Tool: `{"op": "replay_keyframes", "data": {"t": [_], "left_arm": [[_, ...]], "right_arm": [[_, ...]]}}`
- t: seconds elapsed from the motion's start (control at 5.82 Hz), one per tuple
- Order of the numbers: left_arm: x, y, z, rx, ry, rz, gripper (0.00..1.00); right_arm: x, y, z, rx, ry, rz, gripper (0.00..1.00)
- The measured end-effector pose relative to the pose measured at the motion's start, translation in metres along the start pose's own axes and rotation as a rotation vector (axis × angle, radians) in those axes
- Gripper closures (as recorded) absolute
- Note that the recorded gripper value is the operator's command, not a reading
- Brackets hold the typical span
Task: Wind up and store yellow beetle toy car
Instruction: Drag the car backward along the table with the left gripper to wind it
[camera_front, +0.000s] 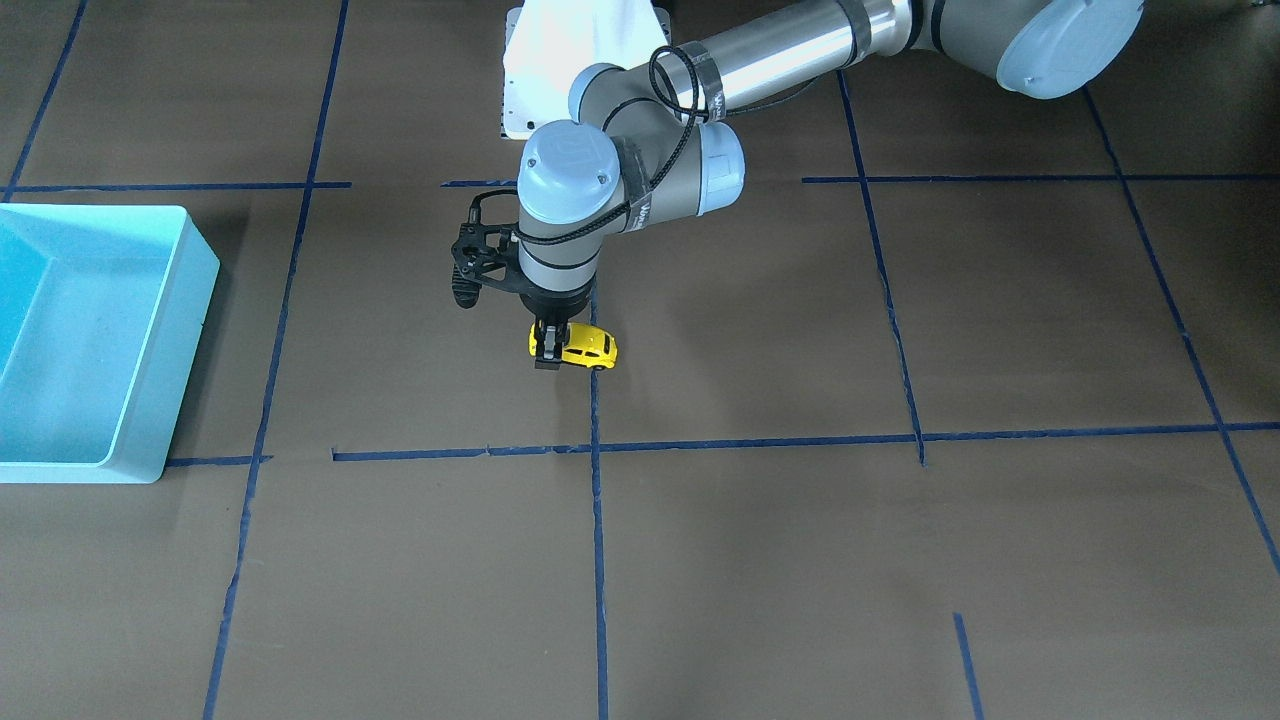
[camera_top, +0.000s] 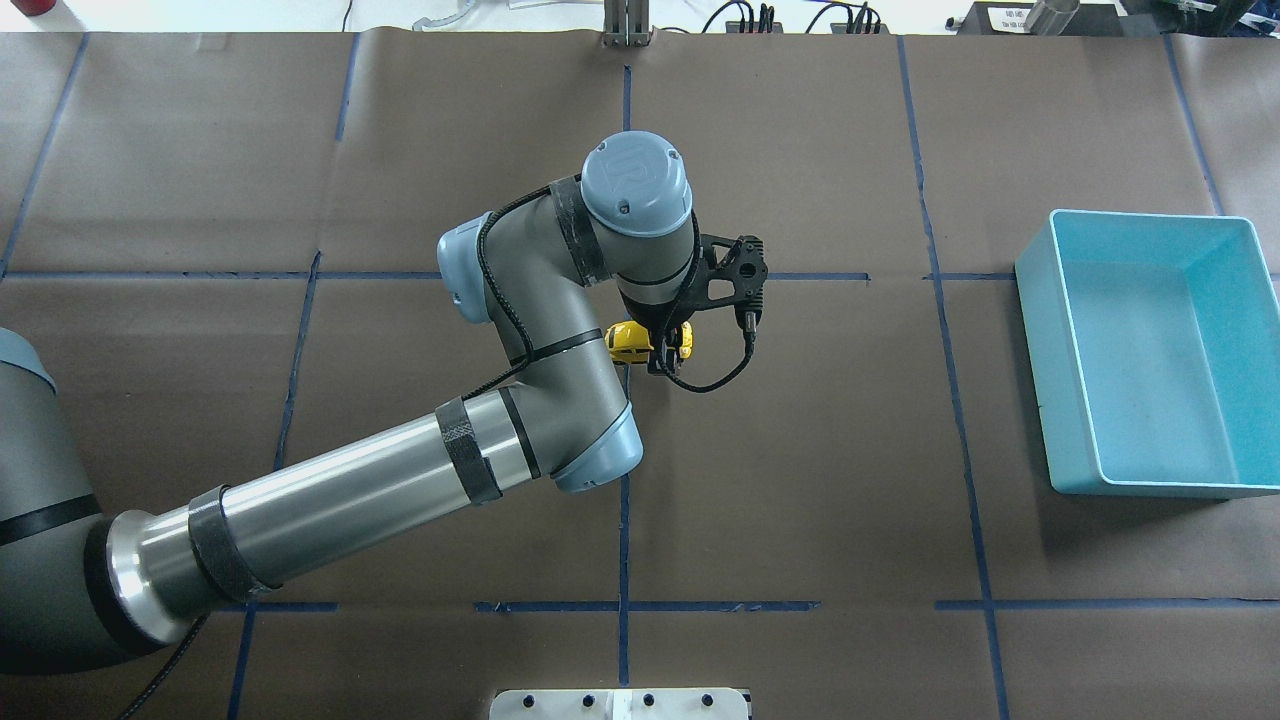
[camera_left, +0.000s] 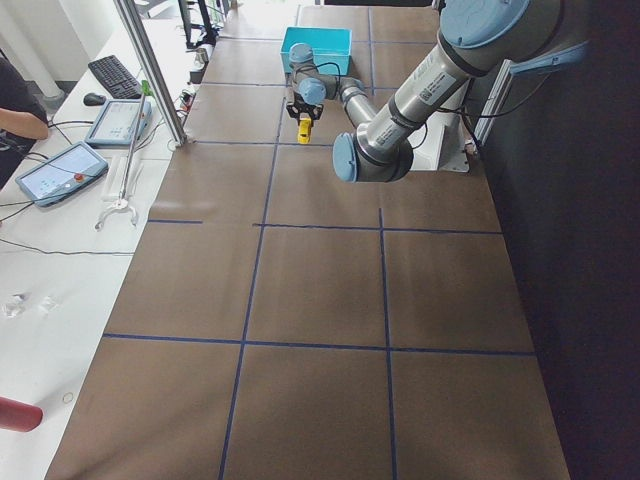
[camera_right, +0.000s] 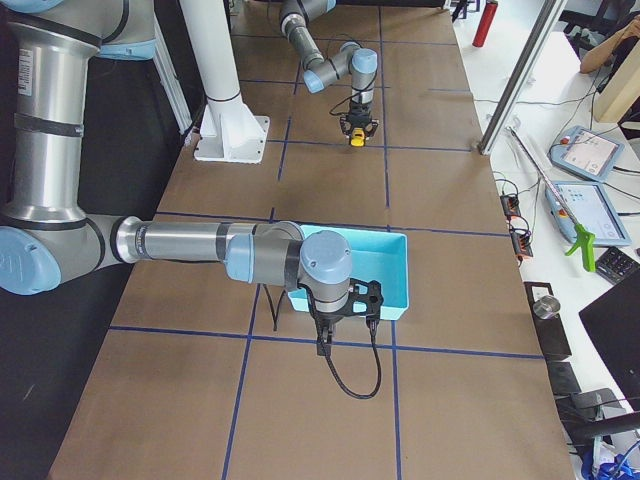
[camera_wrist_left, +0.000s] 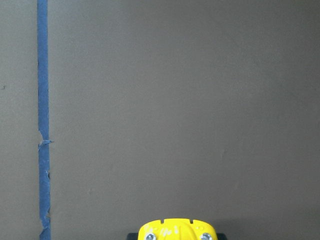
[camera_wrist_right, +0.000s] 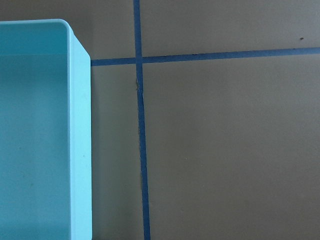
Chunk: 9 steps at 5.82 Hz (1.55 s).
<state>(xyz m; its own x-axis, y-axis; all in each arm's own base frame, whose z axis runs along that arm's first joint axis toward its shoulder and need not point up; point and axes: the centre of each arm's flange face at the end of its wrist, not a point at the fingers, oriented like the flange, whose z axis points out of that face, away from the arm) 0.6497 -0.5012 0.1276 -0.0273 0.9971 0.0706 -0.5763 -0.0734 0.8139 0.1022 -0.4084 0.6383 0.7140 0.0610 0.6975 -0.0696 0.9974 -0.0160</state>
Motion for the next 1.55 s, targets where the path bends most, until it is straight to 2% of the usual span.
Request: {"op": "replay_keyframes", "data": {"t": [0.34, 1.55], "left_arm": [[-0.003, 0.005, 0.011, 0.018, -0.005, 0.007, 1.0], [-0.005, 0.015, 0.016, 0.027, -0.014, 0.003, 1.0]], "right_arm": [[0.0, 0.0, 0.0, 0.0, 0.0, 0.0, 0.0], [0.0, 0.0, 0.0, 0.0, 0.0, 0.0, 0.0]]}}
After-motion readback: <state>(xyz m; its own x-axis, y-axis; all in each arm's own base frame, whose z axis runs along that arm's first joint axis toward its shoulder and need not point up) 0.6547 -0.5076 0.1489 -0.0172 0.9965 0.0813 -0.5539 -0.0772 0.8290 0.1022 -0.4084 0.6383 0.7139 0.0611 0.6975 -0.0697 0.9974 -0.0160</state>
